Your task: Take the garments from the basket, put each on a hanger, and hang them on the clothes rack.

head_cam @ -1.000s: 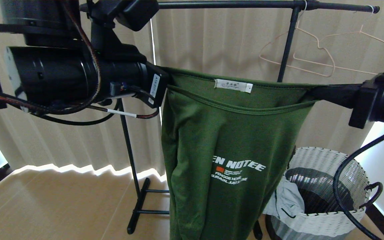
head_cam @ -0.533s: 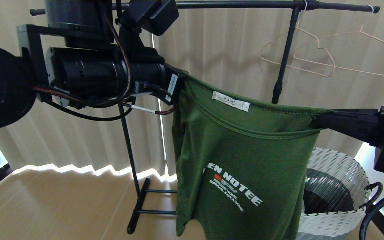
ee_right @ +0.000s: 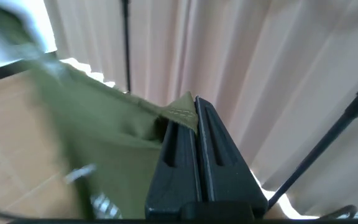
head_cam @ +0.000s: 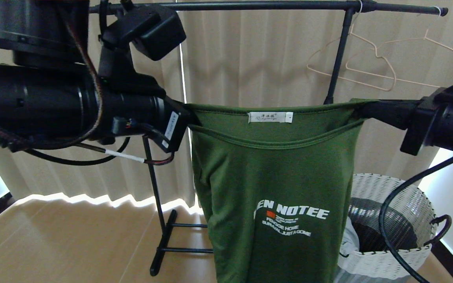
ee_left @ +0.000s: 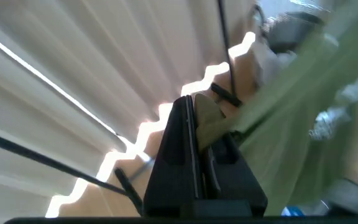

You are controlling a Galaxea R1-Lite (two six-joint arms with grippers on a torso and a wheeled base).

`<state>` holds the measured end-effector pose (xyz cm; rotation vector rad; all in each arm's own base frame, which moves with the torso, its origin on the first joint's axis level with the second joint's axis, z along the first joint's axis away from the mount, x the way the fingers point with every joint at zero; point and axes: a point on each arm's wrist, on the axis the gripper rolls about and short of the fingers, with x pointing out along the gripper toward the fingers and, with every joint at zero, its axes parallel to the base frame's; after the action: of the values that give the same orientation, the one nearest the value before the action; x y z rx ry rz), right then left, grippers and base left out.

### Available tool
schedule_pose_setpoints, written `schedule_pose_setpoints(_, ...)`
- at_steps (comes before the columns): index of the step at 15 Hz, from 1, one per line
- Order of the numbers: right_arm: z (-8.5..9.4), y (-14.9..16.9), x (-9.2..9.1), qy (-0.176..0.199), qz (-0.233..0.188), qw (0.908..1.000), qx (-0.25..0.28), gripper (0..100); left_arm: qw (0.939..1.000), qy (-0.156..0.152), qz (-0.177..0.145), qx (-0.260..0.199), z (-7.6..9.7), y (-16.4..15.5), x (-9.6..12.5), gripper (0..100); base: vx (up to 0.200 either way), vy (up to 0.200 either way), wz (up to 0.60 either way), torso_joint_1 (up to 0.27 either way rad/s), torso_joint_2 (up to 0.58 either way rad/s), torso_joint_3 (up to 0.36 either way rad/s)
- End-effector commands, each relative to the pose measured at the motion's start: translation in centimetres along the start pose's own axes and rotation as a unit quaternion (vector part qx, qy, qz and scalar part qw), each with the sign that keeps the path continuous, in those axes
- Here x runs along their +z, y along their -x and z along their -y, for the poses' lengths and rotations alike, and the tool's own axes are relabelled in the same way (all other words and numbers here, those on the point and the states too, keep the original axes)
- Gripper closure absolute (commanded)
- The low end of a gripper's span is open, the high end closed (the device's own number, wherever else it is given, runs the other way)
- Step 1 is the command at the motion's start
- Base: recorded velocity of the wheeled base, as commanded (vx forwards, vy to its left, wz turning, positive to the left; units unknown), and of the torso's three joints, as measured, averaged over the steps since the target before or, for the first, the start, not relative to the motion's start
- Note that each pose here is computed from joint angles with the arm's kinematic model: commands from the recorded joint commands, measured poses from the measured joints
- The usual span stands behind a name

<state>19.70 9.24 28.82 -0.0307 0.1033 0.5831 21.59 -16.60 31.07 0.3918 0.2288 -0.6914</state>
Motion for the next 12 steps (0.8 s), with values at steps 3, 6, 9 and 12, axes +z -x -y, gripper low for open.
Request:
schedule_pose_setpoints(3, 1.3, -4.3, 0.1, -0.002, 0.005, 0.9999, -0.009, 100, 0.9982, 0.000, 0.026, -0.053, 0.4, 5.0, 0.0, 100, 0.000, 0.000, 0.00, 0.000, 0.00, 0.000)
schedule_pose_setpoints(6, 1.7, -6.9, 0.5, 0.001, 0.027, 0.9996, -0.006, 100, 0.9912, 0.000, 0.046, -0.124, 0.8, 7.3, -0.4, 100, 0.000, 0.000, 0.00, 0.000, 0.00, 0.000)
schedule_pose_setpoints(9, 1.9, -8.3, 0.3, 0.003, 0.041, 0.9991, -0.005, 100, 0.9857, -0.001, 0.050, -0.161, 1.4, 7.8, -1.0, 100, 0.000, 0.000, 0.00, 0.000, 0.00, 0.000)
schedule_pose_setpoints(12, 1.9, -8.1, 0.4, 0.003, 0.043, 0.9990, -0.007, 100, 0.9842, -0.004, 0.047, -0.171, 1.9, 7.7, -1.3, 100, 0.000, 0.000, 0.00, 0.000, 0.00, 0.000)
